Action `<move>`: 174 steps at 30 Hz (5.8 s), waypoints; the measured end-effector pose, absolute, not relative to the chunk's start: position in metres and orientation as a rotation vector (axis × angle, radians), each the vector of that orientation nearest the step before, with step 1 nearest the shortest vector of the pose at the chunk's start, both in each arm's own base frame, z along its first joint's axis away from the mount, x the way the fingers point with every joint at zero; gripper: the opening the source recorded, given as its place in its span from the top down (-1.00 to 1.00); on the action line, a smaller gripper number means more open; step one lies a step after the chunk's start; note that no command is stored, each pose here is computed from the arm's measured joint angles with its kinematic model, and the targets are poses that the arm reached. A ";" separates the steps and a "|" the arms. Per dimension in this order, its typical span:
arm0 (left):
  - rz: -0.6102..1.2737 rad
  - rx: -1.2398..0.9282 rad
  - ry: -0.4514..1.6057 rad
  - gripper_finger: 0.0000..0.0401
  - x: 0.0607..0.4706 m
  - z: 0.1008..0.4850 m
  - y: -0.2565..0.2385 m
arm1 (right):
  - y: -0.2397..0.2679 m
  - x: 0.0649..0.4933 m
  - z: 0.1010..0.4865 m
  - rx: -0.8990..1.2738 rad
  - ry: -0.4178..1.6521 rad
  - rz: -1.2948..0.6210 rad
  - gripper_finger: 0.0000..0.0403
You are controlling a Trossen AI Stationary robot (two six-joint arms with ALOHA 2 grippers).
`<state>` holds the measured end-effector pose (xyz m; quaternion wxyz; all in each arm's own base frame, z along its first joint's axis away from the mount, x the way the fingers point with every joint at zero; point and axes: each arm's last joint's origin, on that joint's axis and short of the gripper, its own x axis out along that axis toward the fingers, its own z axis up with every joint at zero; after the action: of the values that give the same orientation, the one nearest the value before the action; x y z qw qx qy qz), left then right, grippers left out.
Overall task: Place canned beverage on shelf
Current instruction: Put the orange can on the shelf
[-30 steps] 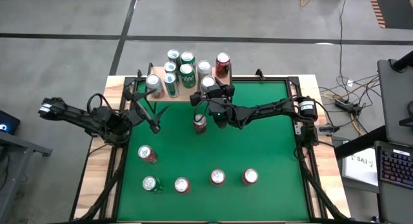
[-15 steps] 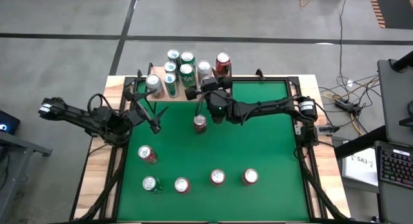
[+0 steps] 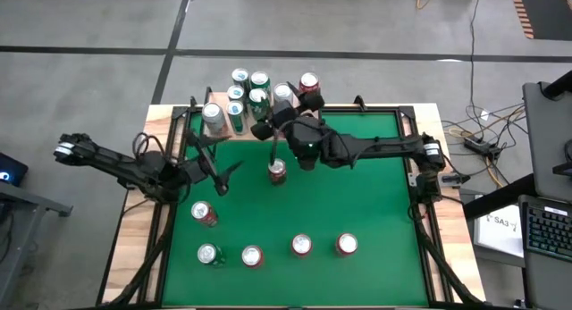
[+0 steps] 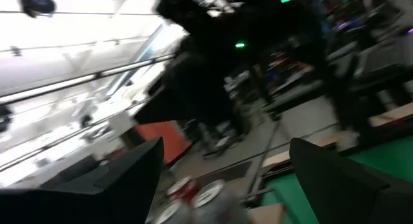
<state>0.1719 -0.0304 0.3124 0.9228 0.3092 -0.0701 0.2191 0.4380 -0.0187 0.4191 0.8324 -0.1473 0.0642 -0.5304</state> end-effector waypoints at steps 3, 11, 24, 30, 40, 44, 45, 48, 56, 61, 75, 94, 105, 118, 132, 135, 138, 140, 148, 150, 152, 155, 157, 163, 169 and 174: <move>0.386 0.594 -0.159 -0.59 0.181 0.314 -0.034 | -0.017 0.428 0.427 -0.291 0.235 -0.946 -0.70; 0.256 0.557 -0.087 -0.59 0.213 0.312 -0.045 | -0.024 0.395 0.425 -0.179 0.430 -0.609 -0.60; 0.181 0.443 0.205 -0.59 0.265 0.318 -0.044 | -0.024 0.328 0.401 -0.202 0.491 -0.554 -0.60; 0.258 0.441 0.301 -0.59 0.284 0.302 -0.040 | -0.023 0.313 0.365 -0.235 0.431 -0.464 -0.60; 0.456 0.456 0.387 -0.48 0.298 0.285 -0.013 | -0.056 0.305 0.332 -0.215 0.383 -0.573 -0.23; 0.499 0.442 0.393 -0.26 0.300 0.285 0.005 | -0.076 0.300 0.323 -0.189 0.410 -0.636 0.21; 0.506 0.437 0.389 -0.18 0.300 0.285 0.009 | -0.080 0.298 0.322 -0.184 0.416 -0.637 0.33; 0.535 0.430 0.395 0.12 0.300 0.285 0.018 | -0.092 0.296 0.317 -0.154 0.415 -0.580 0.70; 0.535 0.418 0.393 0.93 0.314 0.271 0.029 | -0.117 0.302 0.308 -0.127 0.396 -0.538 0.95; 0.600 0.430 0.418 0.98 0.321 0.260 0.033 | -0.125 0.307 0.301 -0.124 0.392 -0.538 0.96; 0.668 0.419 0.435 1.00 0.322 0.256 0.046 | -0.127 0.318 0.294 -0.152 0.364 -0.470 0.96; 0.671 0.397 0.435 1.00 0.322 0.255 0.046 | -0.105 0.324 0.290 -0.146 0.399 -0.393 0.96; 0.737 0.417 0.500 1.00 0.308 0.262 0.042 | -0.120 0.320 0.299 -0.191 0.343 -0.534 0.96; 0.773 0.406 0.505 1.00 0.308 0.261 0.053 | -0.114 0.328 0.291 -0.167 0.337 -0.439 0.96; 0.875 0.384 0.471 1.00 0.306 0.265 0.062 | -0.091 0.330 0.294 -0.151 0.351 -0.459 0.96; 0.874 0.383 0.467 1.00 0.306 0.265 0.061 | -0.091 0.329 0.294 -0.147 0.351 -0.505 0.96; 0.874 0.382 0.466 1.00 0.306 0.265 0.061 | -0.092 0.329 0.295 -0.129 0.344 -0.538 0.95; 0.874 0.382 0.466 1.00 0.306 0.266 0.061 | -0.092 0.328 0.296 -0.120 0.341 -0.538 0.95; 0.846 0.399 0.474 1.00 0.304 0.269 0.048 | -0.087 0.320 0.305 -0.090 0.335 -0.538 0.95; 0.853 0.409 0.477 1.00 0.301 0.271 0.042 | -0.087 0.318 0.306 -0.073 0.333 -0.540 0.95; 0.859 0.422 0.470 1.00 0.298 0.276 0.034 | -0.086 0.317 0.306 -0.058 0.340 -0.540 0.95; 0.838 0.436 0.470 1.00 0.291 0.282 0.022 | -0.086 0.316 0.303 -0.049 0.367 -0.540 0.95; 0.801 0.443 0.484 1.00 0.287 0.283 0.016 | -0.086 0.316 0.301 -0.039 0.378 -0.541 0.96; 0.504 0.383 0.489 1.00 0.292 0.277 0.011 | -0.086 0.318 0.302 -0.046 0.360 -0.542 0.96; 0.663 0.441 0.508 1.00 0.304 0.266 0.029 | -0.092 0.323 0.306 -0.071 0.285 -0.554 0.95; 0.698 0.426 0.519 1.00 0.308 0.260 0.040 | -0.096 0.332 0.297 -0.081 0.272 -0.561 0.96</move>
<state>0.3081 0.0401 0.2604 0.8849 0.2048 0.2496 0.3356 0.3322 -0.0962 0.2974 0.9510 -0.0400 0.1336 -0.2761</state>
